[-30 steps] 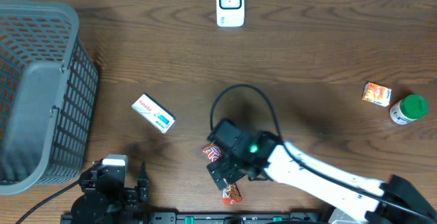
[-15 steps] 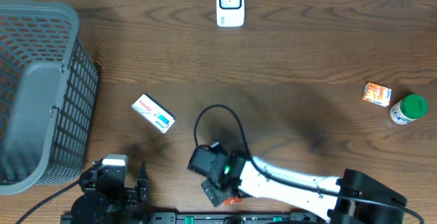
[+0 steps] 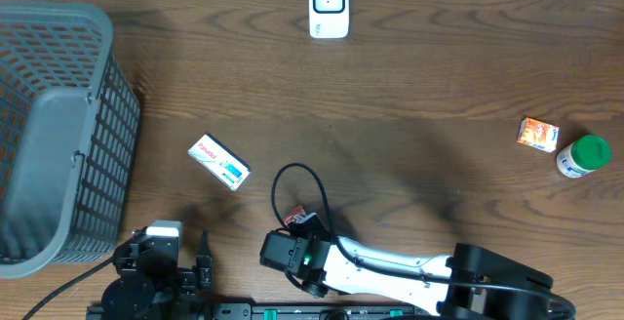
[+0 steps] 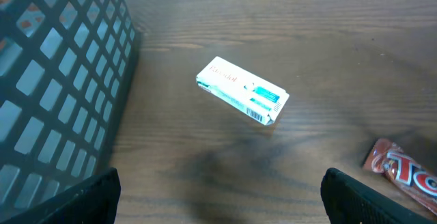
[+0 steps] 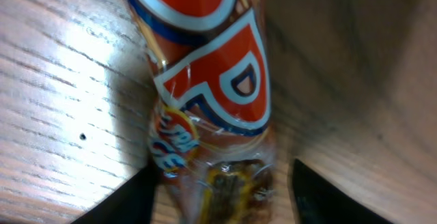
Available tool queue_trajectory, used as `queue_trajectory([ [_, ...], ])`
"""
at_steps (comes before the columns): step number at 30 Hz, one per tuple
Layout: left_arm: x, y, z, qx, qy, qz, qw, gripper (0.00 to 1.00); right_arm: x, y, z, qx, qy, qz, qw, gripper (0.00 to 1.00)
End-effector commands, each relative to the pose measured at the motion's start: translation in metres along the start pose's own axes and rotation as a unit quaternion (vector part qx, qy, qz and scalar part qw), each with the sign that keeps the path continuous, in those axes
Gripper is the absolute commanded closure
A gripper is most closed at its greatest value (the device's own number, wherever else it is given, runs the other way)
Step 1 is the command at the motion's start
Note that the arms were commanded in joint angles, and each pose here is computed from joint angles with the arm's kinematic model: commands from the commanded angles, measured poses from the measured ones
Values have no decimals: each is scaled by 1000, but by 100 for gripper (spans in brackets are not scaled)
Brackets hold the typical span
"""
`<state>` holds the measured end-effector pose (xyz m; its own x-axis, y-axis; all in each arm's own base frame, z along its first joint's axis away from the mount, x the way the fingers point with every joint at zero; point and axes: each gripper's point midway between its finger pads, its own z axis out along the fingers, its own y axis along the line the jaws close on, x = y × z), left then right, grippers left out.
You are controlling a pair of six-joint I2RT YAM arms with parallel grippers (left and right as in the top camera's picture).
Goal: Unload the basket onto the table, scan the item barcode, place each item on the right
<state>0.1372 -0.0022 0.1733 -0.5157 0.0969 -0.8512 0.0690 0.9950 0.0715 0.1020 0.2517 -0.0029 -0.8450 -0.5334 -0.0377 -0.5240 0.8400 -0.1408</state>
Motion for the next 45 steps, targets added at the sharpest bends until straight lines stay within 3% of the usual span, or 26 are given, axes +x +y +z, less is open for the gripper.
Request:
queue_trajectory([
  [1,0,0,0,-1,-2,-2,1000,7,4,-10,17,44,8,6,999,56],
  [6,0,0,0,-1,-2,-2,1000,7,1,-17,21,69,-2,11,998,73],
  [9,0,0,0,-1,-2,-2,1000,7,1,-18,20,70,-3,25,997,92],
  [12,0,0,0,-1,-2,-2,1000,7,3,-15,20,57,8,33,998,99],
  [17,0,0,0,-1,-2,-2,1000,7,5,19,2,-76,61,-8,995,99],
  [20,0,0,0,-1,-2,-2,1000,7,-2,39,-22,-192,79,-41,977,99],
  [25,0,0,0,-1,-2,-2,1000,7,-21,48,-65,-401,105,-43,909,99],
  [28,0,0,0,-1,-2,-2,1000,7,-40,33,-81,-476,96,-12,874,99],
  [34,0,0,0,-1,-2,-2,1000,7,-80,-18,-86,-541,58,74,836,94],
  [38,0,0,0,-1,-2,-2,1000,7,-97,-32,-89,-609,47,102,785,98],
  [45,0,0,0,-1,-2,-2,1000,7,-112,-54,-48,-607,113,231,752,99],
])
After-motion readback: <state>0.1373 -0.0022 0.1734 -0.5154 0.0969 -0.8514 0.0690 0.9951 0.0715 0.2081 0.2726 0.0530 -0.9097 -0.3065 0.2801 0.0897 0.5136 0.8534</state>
